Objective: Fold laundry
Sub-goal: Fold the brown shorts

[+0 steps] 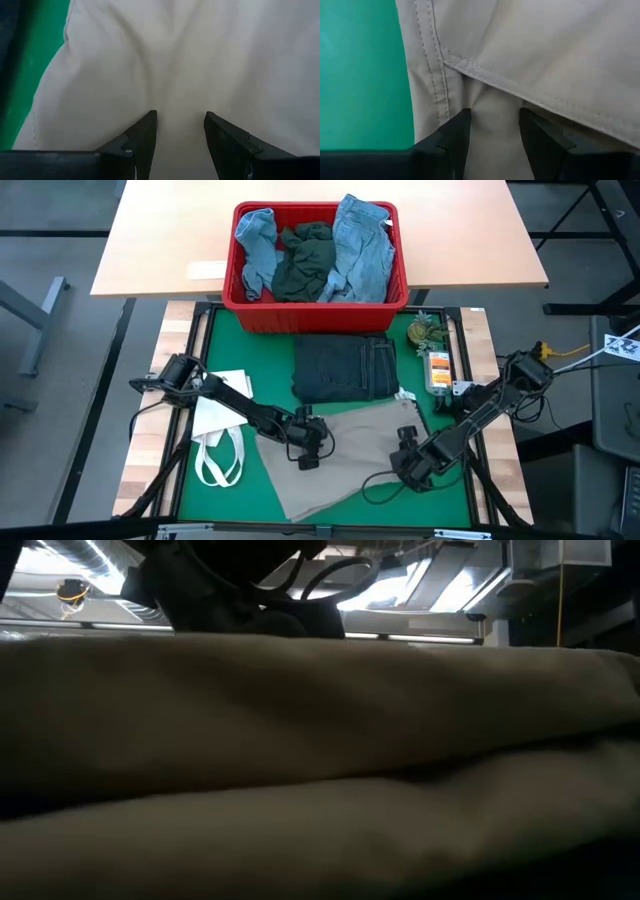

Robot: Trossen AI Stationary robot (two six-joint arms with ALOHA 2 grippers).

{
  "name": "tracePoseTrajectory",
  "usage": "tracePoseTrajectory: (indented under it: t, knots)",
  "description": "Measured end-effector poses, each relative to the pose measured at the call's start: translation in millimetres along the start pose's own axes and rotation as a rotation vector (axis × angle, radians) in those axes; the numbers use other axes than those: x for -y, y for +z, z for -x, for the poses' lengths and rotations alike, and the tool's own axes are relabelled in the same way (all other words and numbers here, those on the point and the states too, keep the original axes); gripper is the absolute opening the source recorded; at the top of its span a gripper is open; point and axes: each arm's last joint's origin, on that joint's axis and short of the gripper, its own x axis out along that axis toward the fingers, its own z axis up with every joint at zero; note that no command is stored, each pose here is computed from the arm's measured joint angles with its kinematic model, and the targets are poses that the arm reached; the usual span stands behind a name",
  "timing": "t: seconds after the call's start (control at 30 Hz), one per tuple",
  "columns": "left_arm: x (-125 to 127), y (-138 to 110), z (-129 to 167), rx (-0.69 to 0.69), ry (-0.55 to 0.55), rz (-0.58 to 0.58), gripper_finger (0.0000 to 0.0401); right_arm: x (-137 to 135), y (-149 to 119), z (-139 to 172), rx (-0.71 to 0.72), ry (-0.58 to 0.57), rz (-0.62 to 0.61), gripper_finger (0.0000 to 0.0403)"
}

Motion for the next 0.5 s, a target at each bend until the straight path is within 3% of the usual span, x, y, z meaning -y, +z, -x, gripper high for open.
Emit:
tracePoseTrajectory:
  t: [0.23,0.5]
  knots:
    - [2,1,5,0.002,-0.020,-0.009,0.0163,-3,4,10,0.005,0.046,0.016,0.0170]
    - [1,14,32,0.056,-0.062,0.008,0.0163,-10,20,55,0.029,0.032,0.101,0.0170]
